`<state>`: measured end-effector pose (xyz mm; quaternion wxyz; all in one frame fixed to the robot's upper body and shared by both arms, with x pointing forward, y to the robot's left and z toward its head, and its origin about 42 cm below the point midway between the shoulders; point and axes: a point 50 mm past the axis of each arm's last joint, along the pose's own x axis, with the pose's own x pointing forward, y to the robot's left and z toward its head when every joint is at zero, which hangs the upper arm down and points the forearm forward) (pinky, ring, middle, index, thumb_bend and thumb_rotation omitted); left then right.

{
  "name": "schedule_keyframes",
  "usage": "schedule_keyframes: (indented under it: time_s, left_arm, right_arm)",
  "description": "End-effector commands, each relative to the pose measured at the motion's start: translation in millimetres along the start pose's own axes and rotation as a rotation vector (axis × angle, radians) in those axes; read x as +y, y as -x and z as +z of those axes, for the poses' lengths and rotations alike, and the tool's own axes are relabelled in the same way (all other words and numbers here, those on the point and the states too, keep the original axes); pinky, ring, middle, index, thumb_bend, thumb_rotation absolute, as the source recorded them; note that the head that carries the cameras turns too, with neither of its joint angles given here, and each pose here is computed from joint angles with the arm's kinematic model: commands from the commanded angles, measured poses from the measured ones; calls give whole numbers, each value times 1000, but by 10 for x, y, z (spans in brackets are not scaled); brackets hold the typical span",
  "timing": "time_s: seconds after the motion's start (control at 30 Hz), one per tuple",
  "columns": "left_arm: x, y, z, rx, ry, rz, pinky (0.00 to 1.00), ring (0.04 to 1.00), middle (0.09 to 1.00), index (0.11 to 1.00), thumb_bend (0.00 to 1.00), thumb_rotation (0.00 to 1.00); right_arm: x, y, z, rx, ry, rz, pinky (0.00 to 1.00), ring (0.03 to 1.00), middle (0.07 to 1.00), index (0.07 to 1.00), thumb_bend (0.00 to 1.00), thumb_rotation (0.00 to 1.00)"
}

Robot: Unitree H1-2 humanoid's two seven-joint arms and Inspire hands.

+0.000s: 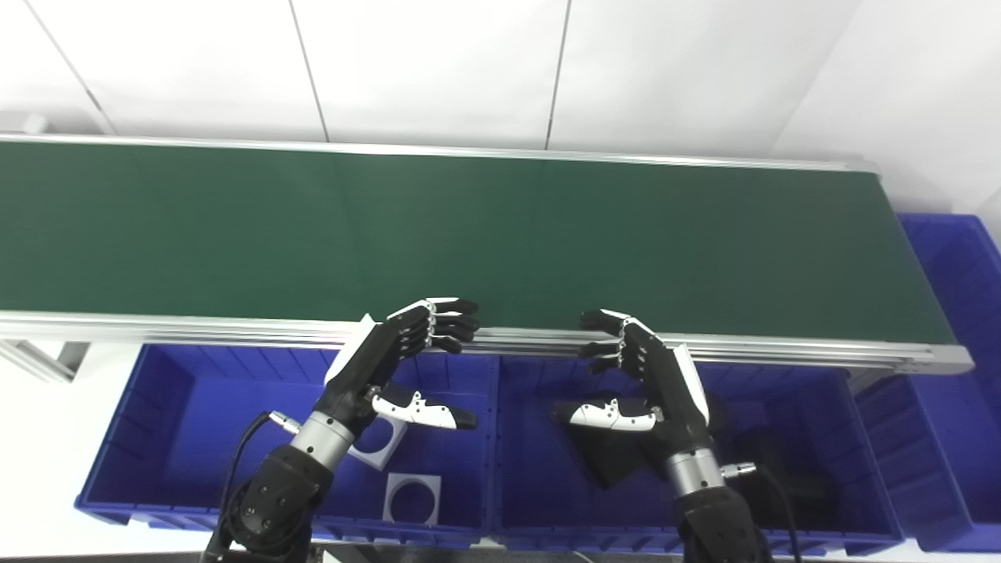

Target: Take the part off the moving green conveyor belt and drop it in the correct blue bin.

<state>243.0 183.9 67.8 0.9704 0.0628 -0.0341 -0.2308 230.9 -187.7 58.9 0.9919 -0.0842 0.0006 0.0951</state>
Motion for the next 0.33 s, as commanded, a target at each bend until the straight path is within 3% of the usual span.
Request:
schedule_keyframes:
  time_s: [0.0, 0.3]
  left_arm:
    - [9, -37, 86, -59, -15, 13, 647, 696, 718, 747, 968, 113]
    - [4, -44, 70, -65, -18, 14, 653, 691, 712, 740, 962, 102]
  right_arm:
    - [45, -50, 118, -86, -1, 11, 530, 621, 744, 715, 878, 0]
    - [141, -41, 124, -80, -14, 80, 568, 664, 771, 733, 881, 23]
